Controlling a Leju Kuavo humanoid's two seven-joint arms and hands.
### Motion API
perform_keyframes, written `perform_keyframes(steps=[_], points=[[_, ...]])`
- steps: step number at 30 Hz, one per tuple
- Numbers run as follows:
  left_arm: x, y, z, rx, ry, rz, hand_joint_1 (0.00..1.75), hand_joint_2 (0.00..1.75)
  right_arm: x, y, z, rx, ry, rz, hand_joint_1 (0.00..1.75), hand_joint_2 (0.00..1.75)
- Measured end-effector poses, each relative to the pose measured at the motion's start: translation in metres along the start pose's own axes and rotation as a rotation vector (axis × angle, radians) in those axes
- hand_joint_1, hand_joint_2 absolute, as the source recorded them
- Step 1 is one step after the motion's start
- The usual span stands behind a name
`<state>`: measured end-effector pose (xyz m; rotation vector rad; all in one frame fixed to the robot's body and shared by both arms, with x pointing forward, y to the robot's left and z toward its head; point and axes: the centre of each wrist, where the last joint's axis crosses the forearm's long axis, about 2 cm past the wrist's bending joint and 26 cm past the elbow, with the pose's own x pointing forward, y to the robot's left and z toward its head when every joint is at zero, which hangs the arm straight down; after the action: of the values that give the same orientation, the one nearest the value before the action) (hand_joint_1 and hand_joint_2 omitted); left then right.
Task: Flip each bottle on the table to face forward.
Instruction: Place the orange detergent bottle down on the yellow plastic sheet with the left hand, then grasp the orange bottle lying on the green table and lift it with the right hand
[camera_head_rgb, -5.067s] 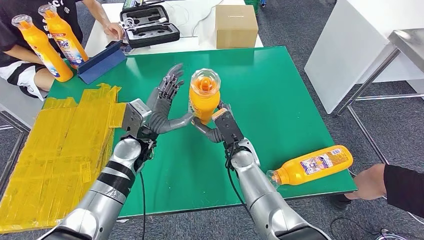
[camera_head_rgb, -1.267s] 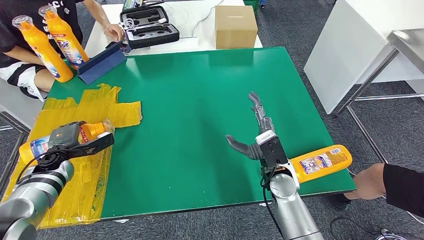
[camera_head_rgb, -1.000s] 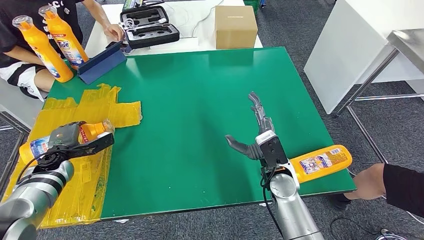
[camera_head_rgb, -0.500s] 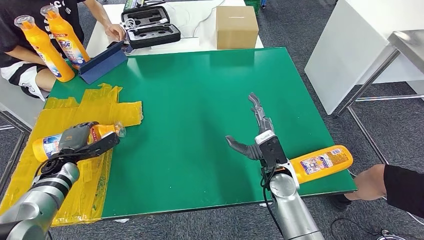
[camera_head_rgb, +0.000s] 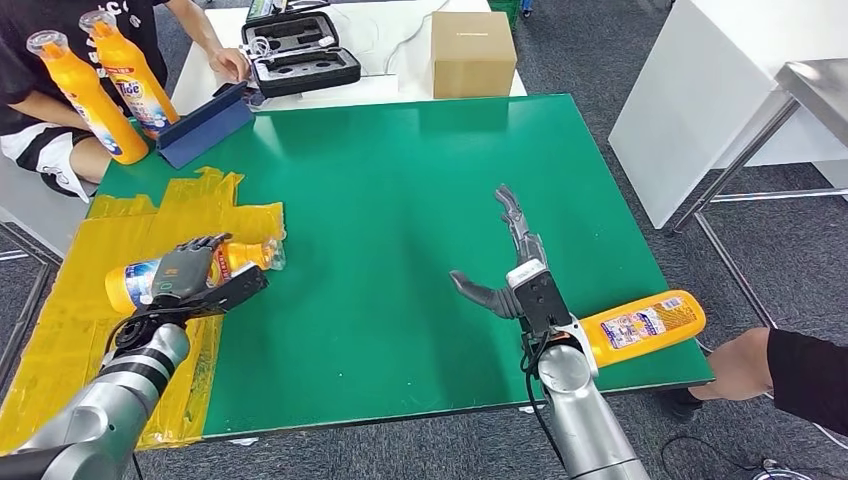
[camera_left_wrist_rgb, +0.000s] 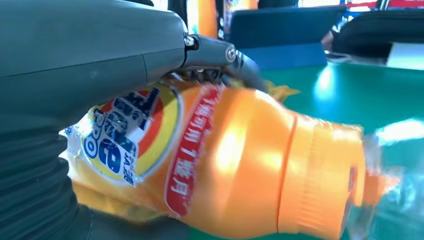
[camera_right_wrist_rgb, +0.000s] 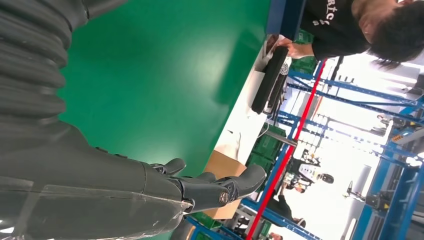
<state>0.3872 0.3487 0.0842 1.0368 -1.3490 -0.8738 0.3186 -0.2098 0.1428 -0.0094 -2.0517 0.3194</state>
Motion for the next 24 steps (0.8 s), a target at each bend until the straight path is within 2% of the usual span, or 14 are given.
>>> perform_keyframes(steps=[11,24], points=[[0.0079,-0.009,0.0052,-0.01,0.02,0.021,0.0,1.75,-0.0001,-0.0003,-0.0033,0.005,-0.003,0.015,0.0,1.75],[0.0101,-0.0111,0.0076,0.028,0.037,-0.053,0.0,1.75,-0.0007,0.001,-0.0027,0.005,0.003,0.038,0.0,1.75]])
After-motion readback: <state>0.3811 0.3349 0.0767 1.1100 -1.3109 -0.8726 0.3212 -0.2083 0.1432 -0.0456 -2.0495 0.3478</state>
